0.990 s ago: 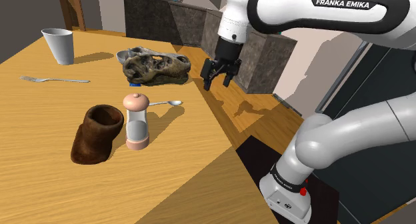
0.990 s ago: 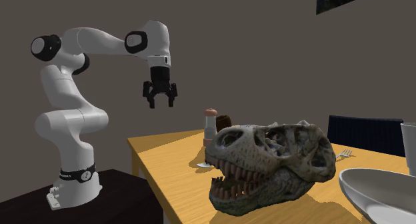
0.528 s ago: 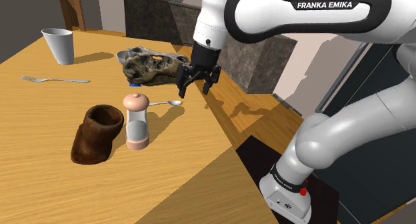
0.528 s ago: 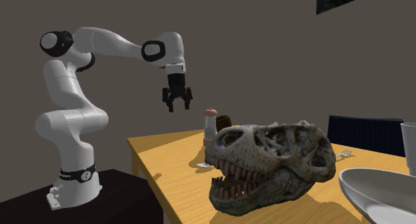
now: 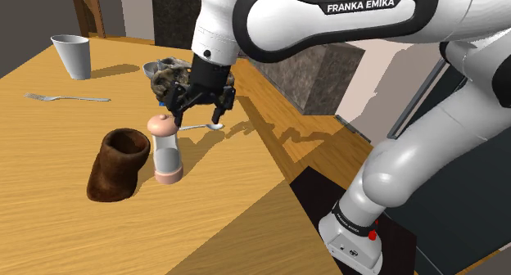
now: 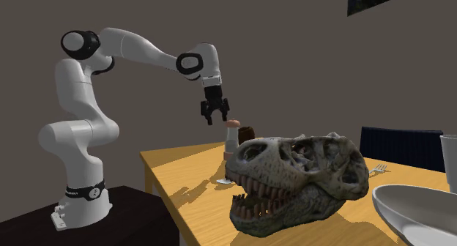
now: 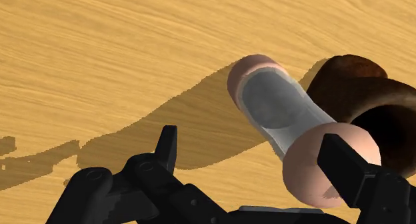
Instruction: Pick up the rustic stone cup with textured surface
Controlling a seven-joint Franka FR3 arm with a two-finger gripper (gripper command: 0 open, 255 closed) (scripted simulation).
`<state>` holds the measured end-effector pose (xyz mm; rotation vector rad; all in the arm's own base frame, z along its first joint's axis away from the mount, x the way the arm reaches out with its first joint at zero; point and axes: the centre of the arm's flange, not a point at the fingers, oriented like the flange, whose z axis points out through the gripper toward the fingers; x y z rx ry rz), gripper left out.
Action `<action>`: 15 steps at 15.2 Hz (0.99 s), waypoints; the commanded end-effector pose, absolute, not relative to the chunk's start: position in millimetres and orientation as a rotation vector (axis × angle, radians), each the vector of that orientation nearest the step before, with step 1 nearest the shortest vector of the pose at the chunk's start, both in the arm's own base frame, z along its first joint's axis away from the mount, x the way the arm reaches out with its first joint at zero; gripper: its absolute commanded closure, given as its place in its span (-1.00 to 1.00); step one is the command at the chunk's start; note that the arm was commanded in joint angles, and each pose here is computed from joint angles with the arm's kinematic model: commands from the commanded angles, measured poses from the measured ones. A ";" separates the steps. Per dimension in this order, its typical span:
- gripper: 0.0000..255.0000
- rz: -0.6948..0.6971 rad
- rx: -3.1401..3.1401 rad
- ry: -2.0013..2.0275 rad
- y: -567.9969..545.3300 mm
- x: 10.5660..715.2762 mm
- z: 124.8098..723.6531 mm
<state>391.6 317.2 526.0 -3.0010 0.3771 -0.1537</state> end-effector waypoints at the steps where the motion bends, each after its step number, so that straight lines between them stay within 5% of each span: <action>1: -1.00 -0.153 -2.987 0.393 343.2 400.8 516.9; 15: -1.00 -0.204 -2.898 0.476 472.0 459.0 492.5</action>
